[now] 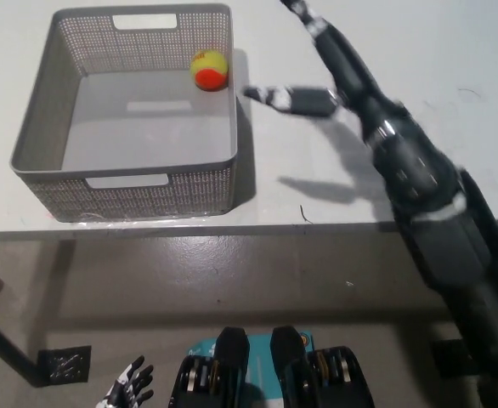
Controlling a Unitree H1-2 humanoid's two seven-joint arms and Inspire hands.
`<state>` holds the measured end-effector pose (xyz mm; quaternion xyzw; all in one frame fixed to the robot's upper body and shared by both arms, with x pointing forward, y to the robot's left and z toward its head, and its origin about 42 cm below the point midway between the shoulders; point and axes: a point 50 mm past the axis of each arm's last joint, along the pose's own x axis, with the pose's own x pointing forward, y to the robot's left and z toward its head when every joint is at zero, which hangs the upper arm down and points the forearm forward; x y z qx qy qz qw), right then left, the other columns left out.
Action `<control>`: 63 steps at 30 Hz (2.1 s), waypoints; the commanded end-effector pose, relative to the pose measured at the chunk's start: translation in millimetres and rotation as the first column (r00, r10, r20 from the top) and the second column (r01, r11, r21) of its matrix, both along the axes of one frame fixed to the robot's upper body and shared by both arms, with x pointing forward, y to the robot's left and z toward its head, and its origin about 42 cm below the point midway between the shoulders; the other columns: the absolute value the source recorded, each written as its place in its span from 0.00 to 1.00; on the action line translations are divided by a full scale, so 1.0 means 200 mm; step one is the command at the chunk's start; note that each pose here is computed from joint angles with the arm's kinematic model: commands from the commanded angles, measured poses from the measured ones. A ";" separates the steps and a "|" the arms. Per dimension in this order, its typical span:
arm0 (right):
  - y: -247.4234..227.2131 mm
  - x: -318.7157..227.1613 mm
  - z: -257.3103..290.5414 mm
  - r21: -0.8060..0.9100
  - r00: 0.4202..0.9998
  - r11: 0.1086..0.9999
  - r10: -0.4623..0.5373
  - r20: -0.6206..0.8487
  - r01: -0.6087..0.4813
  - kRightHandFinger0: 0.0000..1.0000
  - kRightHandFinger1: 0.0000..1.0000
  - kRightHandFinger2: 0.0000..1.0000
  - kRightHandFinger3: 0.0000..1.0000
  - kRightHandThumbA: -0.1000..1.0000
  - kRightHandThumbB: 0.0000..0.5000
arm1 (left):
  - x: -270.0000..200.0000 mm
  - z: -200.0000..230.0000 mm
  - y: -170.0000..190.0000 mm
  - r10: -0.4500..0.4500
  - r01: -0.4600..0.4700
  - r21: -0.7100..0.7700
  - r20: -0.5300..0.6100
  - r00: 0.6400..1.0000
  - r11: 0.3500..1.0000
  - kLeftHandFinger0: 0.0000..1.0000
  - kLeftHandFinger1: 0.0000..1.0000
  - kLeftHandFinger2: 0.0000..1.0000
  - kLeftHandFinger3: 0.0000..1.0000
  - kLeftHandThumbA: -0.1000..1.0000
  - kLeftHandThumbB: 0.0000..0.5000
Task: Use the right hand to pick up a tennis ball and put it into a container on the left side
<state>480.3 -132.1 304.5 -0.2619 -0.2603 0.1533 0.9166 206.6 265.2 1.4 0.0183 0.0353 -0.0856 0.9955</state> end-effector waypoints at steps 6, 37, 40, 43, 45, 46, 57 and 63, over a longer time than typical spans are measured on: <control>-0.38 -0.67 -0.20 0.372 0.994 0.928 -0.017 0.112 -0.026 1.00 1.00 1.00 1.00 1.00 0.57 | 0.12 0.12 0.09 0.022 -0.019 -0.028 0.105 0.994 0.999 1.00 1.00 1.00 1.00 1.00 0.57; -0.40 -0.90 -1.27 0.402 0.908 0.881 -0.071 -0.412 0.251 1.00 1.00 1.00 1.00 1.00 0.34 | 0.33 0.23 0.13 0.038 -0.032 -0.041 0.151 0.988 0.999 1.00 1.00 1.00 1.00 1.00 0.56; -0.43 -0.92 -1.28 0.398 0.902 0.882 -0.068 -0.426 0.254 1.00 1.00 1.00 1.00 1.00 0.33 | 0.32 0.23 0.13 0.039 -0.033 -0.042 0.152 0.988 0.999 1.00 1.00 1.00 1.00 1.00 0.54; -0.44 -0.96 -1.29 0.381 0.897 0.886 -0.079 -0.435 0.263 1.00 1.00 1.00 1.00 1.00 0.32 | 0.32 0.22 0.14 0.041 -0.034 -0.047 0.141 0.989 0.998 1.00 1.00 1.00 1.00 1.00 0.56; -0.45 -0.97 -1.30 0.382 0.894 0.886 -0.075 -0.442 0.263 1.00 1.00 1.00 1.00 1.00 0.28 | 0.32 0.22 0.14 0.040 -0.034 -0.043 0.140 0.989 0.998 1.00 1.00 1.00 1.00 1.00 0.55; -0.45 -0.97 -1.30 0.374 0.892 0.890 -0.075 -0.446 0.262 1.00 1.00 1.00 1.00 1.00 0.28 | 0.32 0.22 0.15 0.044 -0.039 -0.040 0.147 0.988 0.998 1.00 1.00 1.00 1.00 1.00 0.54; -0.44 -0.94 -1.31 0.345 0.877 0.909 -0.045 -0.478 0.235 1.00 1.00 1.00 1.00 1.00 0.38 | 0.34 0.22 0.16 0.065 -0.061 -0.033 0.156 0.986 0.998 1.00 1.00 1.00 1.00 1.00 0.53; -0.44 -0.92 -1.31 0.337 0.874 0.914 -0.036 -0.485 0.225 1.00 1.00 1.00 1.00 1.00 0.40 | 0.35 0.22 0.17 0.072 -0.066 -0.040 0.154 0.985 0.997 1.00 1.00 1.00 1.00 1.00 0.53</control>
